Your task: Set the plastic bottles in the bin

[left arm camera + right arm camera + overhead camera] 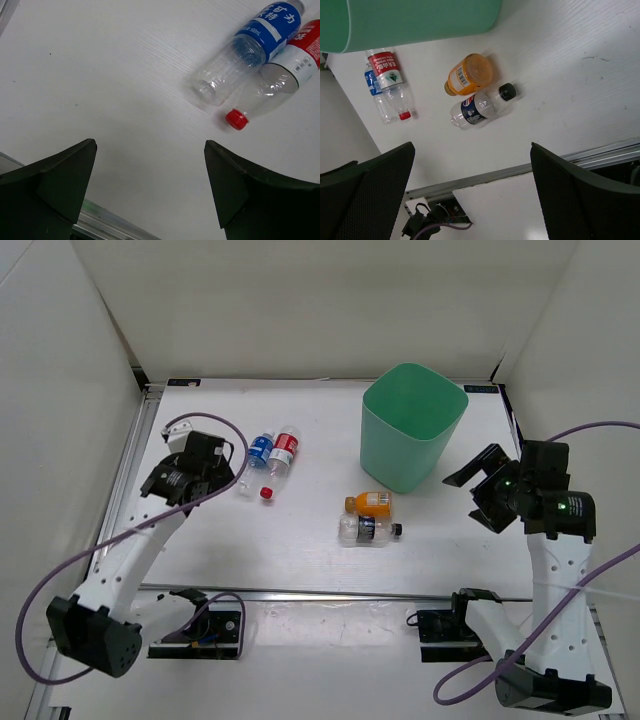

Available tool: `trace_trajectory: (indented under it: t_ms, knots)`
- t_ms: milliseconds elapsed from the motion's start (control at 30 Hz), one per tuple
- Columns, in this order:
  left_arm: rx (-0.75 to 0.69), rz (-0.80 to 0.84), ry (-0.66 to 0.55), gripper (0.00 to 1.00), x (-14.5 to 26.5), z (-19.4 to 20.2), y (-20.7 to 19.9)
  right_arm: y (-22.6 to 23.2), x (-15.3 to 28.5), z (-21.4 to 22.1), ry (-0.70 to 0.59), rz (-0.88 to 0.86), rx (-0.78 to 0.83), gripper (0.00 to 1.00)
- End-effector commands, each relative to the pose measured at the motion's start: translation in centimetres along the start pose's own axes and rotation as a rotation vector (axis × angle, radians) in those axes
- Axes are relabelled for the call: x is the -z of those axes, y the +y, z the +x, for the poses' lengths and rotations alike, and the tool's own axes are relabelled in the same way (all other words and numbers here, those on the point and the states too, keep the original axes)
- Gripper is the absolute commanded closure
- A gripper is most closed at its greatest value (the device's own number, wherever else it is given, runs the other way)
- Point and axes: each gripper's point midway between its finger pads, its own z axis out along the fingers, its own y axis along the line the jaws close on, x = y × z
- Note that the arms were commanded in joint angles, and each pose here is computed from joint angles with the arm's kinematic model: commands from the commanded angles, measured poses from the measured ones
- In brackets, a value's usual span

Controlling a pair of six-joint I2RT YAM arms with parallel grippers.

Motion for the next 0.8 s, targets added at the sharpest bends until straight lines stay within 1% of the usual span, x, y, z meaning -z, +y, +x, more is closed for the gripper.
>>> trace_trajectory:
  t_ms: [0,33,67,100,133,200,233,267,333,400,433,533,567,667,767]
  knots:
    - [-0.007,-0.014,-0.097,0.0,-1.4,-2.9,-1.3,1.2,0.5,-1.1,-0.05,-0.055,0.037,0.0]
    - [-0.005,-0.028,-0.109,0.0,-1.8,-3.5,-1.6,1.4,0.7,-1.5,-0.07,-0.06,0.053,0.0]
    - [-0.024,-0.053,-0.091,0.0,-3.0,-3.4,-2.2,1.5,0.7,-1.6,-0.077,-0.065,0.071,0.0]
    - [-0.02,-0.04,-0.109,0.0,-3.1,-4.7,-3.3,1.8,1.0,-1.7,-0.078,-0.08,0.084,0.0]
    - [-0.063,-0.034,-0.066,0.0,-4.2,-4.3,-4.4,2.1,1.4,-1.9,-0.091,-0.09,0.102,0.0]
    - [-0.077,0.039,-0.061,0.0,-4.5,-5.4,-6.9,2.3,1.0,-1.3,-0.041,-0.099,0.106,0.0]
    - [-0.093,0.092,-0.067,0.0,-4.9,-5.8,-8.4,2.8,1.4,-1.3,-0.038,-0.123,0.123,0.0]
    - [-0.119,0.158,-0.005,0.0,-5.7,-4.5,-10.1,3.4,1.7,-1.3,-0.037,-0.156,0.145,0.0]
    - [-0.121,0.192,0.017,0.0,-6.2,-4.5,-11.5,4.9,2.0,-1.4,-0.036,-0.231,0.178,0.0]
    - [-0.13,0.181,0.034,0.0,-7.2,-4.3,-12.0,5.4,2.4,-1.9,-0.052,-0.243,0.199,0.0]
    - [-0.122,0.168,0.026,0.0,-7.5,-4.8,-11.9,5.5,2.3,-2.1,-0.05,-0.24,0.208,0.0]
    - [-0.129,0.224,0.075,0.0,-8.4,-3.7,-13.6,5.9,2.6,-2.4,-0.066,-0.261,0.255,0.0]
    - [-0.147,0.238,0.101,0.0,-9.3,-3.0,-14.3,6.1,2.4,-2.3,-0.049,-0.266,0.253,0.0]
    - [-0.169,0.222,0.125,0.0,-10.8,-2.1,-14.6,6.7,2.7,-2.6,-0.068,-0.277,0.308,0.0]
    - [-0.192,0.166,0.152,0.0,-12.7,-0.8,-14.1,7.0,2.9,-2.9,-0.088,-0.273,0.349,0.0]
